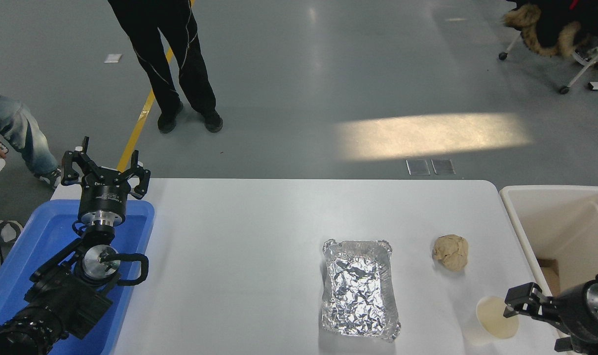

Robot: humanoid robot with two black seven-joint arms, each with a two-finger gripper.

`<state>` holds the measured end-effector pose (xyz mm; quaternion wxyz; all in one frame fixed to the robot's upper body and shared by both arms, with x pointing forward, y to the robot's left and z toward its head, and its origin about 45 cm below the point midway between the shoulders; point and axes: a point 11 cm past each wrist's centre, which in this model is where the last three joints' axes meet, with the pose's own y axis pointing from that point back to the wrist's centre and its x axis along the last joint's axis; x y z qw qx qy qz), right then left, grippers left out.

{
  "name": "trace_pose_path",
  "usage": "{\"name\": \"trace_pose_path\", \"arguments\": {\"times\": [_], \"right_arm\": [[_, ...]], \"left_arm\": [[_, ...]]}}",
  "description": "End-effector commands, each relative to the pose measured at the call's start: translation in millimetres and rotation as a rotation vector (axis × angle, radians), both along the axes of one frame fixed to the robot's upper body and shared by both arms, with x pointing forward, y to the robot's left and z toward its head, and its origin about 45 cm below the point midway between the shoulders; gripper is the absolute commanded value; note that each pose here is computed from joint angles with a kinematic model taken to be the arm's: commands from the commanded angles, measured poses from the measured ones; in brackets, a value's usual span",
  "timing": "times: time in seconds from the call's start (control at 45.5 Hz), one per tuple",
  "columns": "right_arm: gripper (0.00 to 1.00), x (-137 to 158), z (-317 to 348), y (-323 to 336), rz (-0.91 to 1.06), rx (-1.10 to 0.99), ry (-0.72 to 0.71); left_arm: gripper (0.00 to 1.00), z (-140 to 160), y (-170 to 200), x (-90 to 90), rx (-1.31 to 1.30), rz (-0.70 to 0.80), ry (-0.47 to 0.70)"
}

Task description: Pick up paper cup place in dustbin

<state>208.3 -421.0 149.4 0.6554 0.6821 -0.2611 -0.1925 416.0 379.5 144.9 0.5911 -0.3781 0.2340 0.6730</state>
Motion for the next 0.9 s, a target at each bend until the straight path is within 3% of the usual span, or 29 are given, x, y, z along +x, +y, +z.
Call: {"name": "trace_pose_path", "arguments": {"times": [0.0, 0.154, 0.264, 0.33, 0.418, 0.879], "right_arm": [[0.99, -4, -24, -6, -0.028, -0.018, -0.004], [0.97, -9, -45, -6, -0.015, -0.049, 0.004], [0.78, -8, -51, 0, -0.015, -0.048, -0.002], [0.52, -5, -50, 5, -0.017, -0.031, -0.011], [0.0, -3, -50, 12, -0.024, -0.005, -0.009], [0.0, 5, -28, 2, -0.08, -0.001, -0.057]], "left_arm": [[0.99, 0, 0, -0.3, 0.0, 0.001, 0.001], [0.99, 0, 0, 0.2, 0.0, 0.0, -0.001], [0.99, 1, 0, 0.4, -0.001, -0.001, -0.002], [0.99, 0, 0, 0.2, 0.0, 0.0, -0.001], [0.99, 0, 0, 0.2, 0.0, -0.001, -0.002], [0.99, 0, 0, 0.3, 0.001, -0.001, -0.002]]}}
